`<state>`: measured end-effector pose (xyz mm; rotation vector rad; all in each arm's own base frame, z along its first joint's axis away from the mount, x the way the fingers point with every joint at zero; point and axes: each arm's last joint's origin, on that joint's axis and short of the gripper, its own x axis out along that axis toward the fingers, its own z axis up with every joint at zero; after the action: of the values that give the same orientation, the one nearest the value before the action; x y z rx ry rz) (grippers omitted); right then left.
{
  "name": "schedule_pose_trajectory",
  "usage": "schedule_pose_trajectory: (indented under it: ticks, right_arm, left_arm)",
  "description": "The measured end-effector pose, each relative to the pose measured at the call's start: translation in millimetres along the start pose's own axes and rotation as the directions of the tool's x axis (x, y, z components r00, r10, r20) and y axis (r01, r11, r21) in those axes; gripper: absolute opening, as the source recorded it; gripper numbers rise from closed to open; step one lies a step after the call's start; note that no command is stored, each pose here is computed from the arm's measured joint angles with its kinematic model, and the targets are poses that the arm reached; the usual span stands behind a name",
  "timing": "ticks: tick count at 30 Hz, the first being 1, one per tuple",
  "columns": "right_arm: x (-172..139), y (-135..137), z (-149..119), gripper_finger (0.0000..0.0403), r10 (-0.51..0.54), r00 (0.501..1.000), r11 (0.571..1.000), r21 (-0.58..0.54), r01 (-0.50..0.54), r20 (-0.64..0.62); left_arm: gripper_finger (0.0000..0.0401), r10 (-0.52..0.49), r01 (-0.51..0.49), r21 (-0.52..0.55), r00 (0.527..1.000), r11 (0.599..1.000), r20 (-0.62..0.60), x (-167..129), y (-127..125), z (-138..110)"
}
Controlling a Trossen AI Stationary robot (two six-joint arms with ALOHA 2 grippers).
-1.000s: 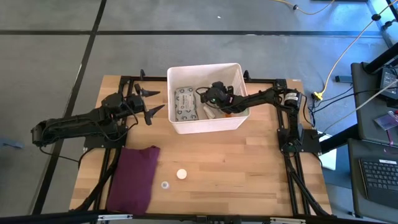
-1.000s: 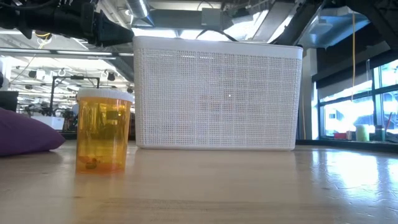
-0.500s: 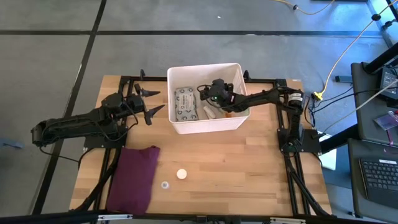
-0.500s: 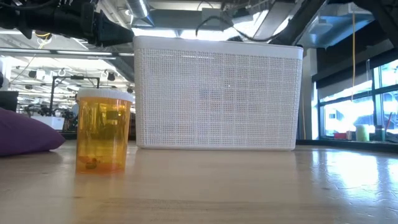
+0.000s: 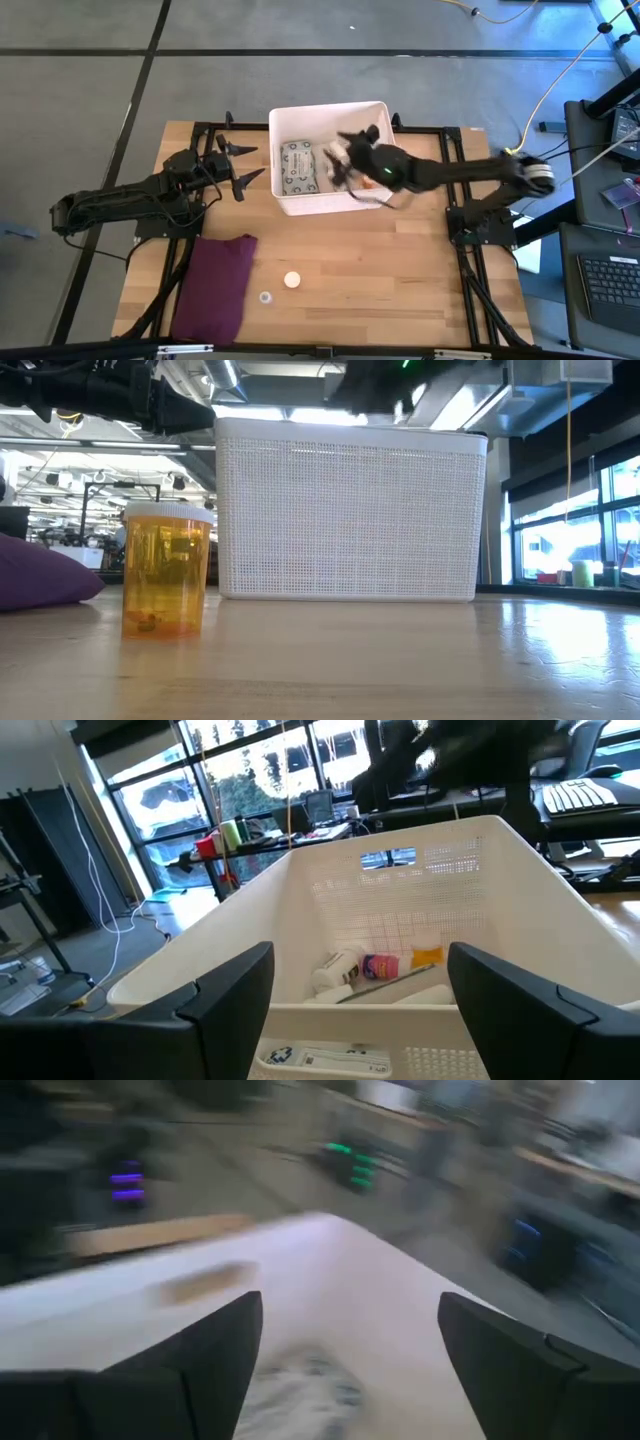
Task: Pick & place medical supplies in basket/bin
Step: Put the yellow pill bottle into the white bin
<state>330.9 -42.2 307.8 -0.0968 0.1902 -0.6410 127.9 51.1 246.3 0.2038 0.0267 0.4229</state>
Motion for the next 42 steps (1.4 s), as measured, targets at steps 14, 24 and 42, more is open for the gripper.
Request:
schedule_pose_trajectory:
  ticks: [14, 24, 42]
  right_arm:
    - [-161.1, 54.7, -8.3, 0.0304, 0.476, 0.831, 0.877, 0.085, -0.473, -0.289]
    - [-240.9, 90.1, -60.5, 0.0304, 0.695, 0.639, 0.664, -0.048, -0.747, -0.330]
    - [-245.8, 94.8, -86.0, 0.0304, 0.753, 0.613, 0.621, -0.049, -0.782, -0.239]
  left_arm:
    - [0.0290, -0.003, 0.003, -0.043, 1.000, 0.999, 0.001, 0.0, -0.1, 0.1]
    - [0.0290, -0.046, 0.047, -0.171, 0.999, 0.984, 0.010, 0.0, -1.3, 0.3]
    - [0.0290, -0.518, 0.553, 0.047, 0.805, 0.832, -0.288, 46.1, -76.0, 67.0]
